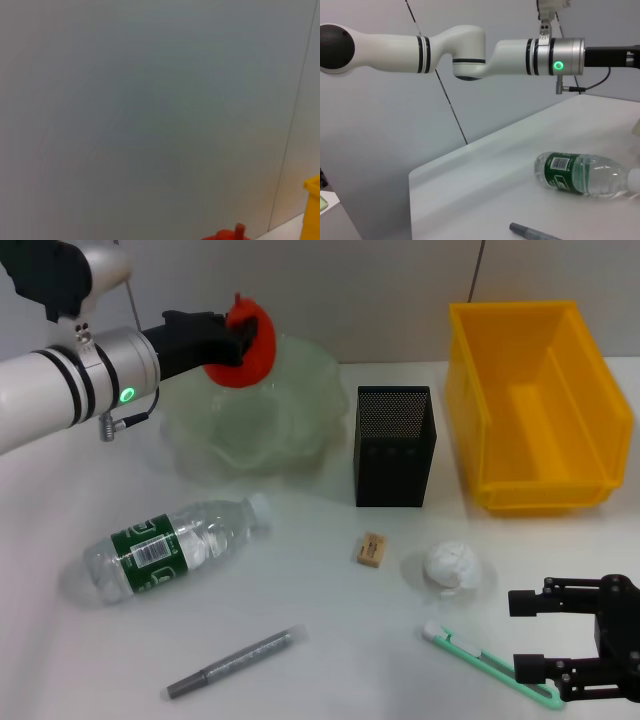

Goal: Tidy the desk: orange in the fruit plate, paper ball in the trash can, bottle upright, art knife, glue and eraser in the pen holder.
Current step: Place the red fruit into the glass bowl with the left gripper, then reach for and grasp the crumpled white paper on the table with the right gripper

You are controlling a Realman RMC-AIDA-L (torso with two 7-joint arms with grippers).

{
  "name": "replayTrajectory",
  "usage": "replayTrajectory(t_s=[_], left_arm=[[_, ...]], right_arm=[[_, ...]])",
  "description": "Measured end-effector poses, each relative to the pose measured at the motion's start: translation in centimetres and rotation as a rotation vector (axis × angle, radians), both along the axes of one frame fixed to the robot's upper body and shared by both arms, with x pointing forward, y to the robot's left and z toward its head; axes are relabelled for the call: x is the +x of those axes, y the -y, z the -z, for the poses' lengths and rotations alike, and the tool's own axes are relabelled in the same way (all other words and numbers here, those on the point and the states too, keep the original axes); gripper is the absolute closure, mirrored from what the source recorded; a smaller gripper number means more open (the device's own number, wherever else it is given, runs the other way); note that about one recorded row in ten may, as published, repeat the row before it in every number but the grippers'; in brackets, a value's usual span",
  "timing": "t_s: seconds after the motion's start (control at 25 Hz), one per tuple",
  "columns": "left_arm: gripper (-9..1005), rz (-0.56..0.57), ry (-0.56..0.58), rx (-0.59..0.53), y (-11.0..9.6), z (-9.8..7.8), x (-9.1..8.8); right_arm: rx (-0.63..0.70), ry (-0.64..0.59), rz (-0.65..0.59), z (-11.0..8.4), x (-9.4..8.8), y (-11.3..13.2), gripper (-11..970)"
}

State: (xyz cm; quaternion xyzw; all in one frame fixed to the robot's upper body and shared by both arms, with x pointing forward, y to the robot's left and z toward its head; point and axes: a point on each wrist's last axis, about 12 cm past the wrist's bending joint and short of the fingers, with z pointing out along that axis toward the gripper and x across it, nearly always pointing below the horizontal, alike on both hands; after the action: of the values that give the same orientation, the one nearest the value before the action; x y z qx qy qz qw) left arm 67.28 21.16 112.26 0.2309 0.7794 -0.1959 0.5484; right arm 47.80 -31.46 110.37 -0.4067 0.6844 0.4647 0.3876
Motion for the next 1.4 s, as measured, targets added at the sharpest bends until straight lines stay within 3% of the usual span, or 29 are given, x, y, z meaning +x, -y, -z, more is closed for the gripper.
replayTrajectory(t_s=[0.08,0.28,0.64,0.76,0.8,0.84,0.96,1.0,1.04,1.24,1.4], left_arm=[[935,0.002,-0.001,0.002,0.0,0.0,0.0],[701,-0.01,-0.003,-0.006,-0.2,0.1,-0.1],[413,0.061,0.036,-0.098,-1.8,-0.3,-1.8],[274,0.135,0.065,-0.134,-3.1,-0.4,-3.6],[227,0.207,0.093,-0.159,-4.0,-0.6,-5.3],[215,0.207,0.093,-0.159,-4.0,-0.6,-5.3],[177,0.322,0.144,-0.188,-5.7,-1.0,-8.5],[165,0.389,0.162,-0.21,-6.7,-1.0,-10.7],[152,0.389,0.162,-0.21,-6.7,-1.0,-10.7],[140,0.568,0.163,-0.257,-8.9,-0.7,-15.3],[140,0.654,0.119,-0.266,-10.0,0.0,-17.1]], right_arm=[[0.0,-0.001,-0.002,0.0,0.1,-0.1,221],[-0.001,-0.002,-0.019,-0.5,0.6,-0.4,222],[0.015,0.012,-0.079,-2.0,2.1,-1.5,222],[0.006,0.012,-0.079,-2.4,2.5,-1.6,222],[-0.004,0.004,-0.069,-2.6,2.7,-1.5,221],[-0.004,0.004,-0.069,-2.6,2.7,-1.5,221],[-0.033,-0.007,-0.038,-3.2,2.8,-1.1,221],[-0.053,-0.019,-0.018,-3.6,3.0,-0.9,221],[-0.053,-0.019,-0.018,-3.6,3.0,-0.9,221],[-0.111,-0.057,0.013,-5.2,3.7,-0.7,221],[-0.231,-0.127,0.035,-7.0,5.0,-1.4,222]])
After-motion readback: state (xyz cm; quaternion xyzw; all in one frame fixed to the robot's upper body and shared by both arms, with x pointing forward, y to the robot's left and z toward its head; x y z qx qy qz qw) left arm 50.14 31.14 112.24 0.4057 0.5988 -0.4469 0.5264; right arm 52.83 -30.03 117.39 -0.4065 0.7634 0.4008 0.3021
